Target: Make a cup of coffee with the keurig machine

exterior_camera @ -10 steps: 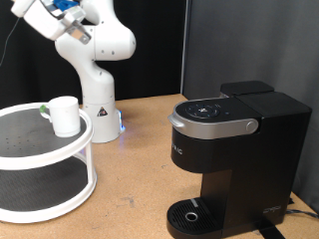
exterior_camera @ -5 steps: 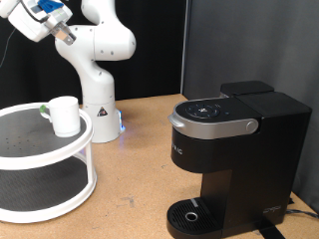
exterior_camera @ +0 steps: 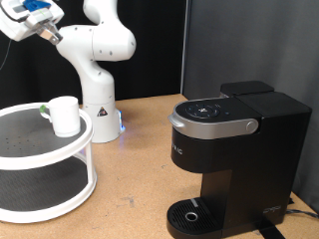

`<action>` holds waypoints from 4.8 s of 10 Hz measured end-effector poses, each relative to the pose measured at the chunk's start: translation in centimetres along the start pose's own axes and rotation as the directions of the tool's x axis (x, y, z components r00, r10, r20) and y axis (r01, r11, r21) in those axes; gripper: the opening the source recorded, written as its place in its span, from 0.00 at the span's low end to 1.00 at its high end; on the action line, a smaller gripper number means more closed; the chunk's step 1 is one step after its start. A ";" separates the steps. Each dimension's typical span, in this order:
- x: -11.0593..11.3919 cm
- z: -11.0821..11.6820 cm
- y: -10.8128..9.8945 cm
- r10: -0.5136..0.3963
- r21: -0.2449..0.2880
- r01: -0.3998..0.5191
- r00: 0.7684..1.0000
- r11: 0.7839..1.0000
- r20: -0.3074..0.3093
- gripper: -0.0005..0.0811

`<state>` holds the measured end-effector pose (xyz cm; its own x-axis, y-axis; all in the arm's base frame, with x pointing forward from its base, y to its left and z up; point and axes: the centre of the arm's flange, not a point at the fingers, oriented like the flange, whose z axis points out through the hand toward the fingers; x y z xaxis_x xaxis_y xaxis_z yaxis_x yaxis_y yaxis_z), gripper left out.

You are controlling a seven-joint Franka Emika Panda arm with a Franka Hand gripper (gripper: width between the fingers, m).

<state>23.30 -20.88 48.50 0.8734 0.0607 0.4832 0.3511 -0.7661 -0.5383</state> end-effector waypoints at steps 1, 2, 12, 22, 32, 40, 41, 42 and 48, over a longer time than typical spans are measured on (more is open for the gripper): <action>-0.7 -0.8 0.2 0.005 0.005 -0.005 1.000 1.000 0.013 0.01; -1.3 -1.6 0.3 0.003 0.004 -0.003 1.000 1.000 0.023 0.01; -5.7 -1.1 3.3 -0.061 -0.001 0.061 0.996 0.998 0.063 0.01; -9.2 4.7 7.5 -0.081 -0.165 0.088 0.996 0.982 0.049 0.48; -9.2 7.6 10.1 -0.065 -0.182 0.066 0.998 0.981 0.010 0.99; -10.2 9.7 10.1 -0.092 -0.154 0.095 0.995 0.984 0.026 0.99; -10.2 9.7 10.1 -0.091 -0.153 0.094 0.995 0.984 0.026 0.99; -10.2 9.8 10.1 -0.091 -0.153 0.094 0.995 0.984 0.027 0.84; -10.1 9.6 10.1 -0.072 -0.156 0.075 0.997 0.985 0.022 0.11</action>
<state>21.26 -23.11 31.52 0.8528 0.1300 0.5058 0.3584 -0.8501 -0.3859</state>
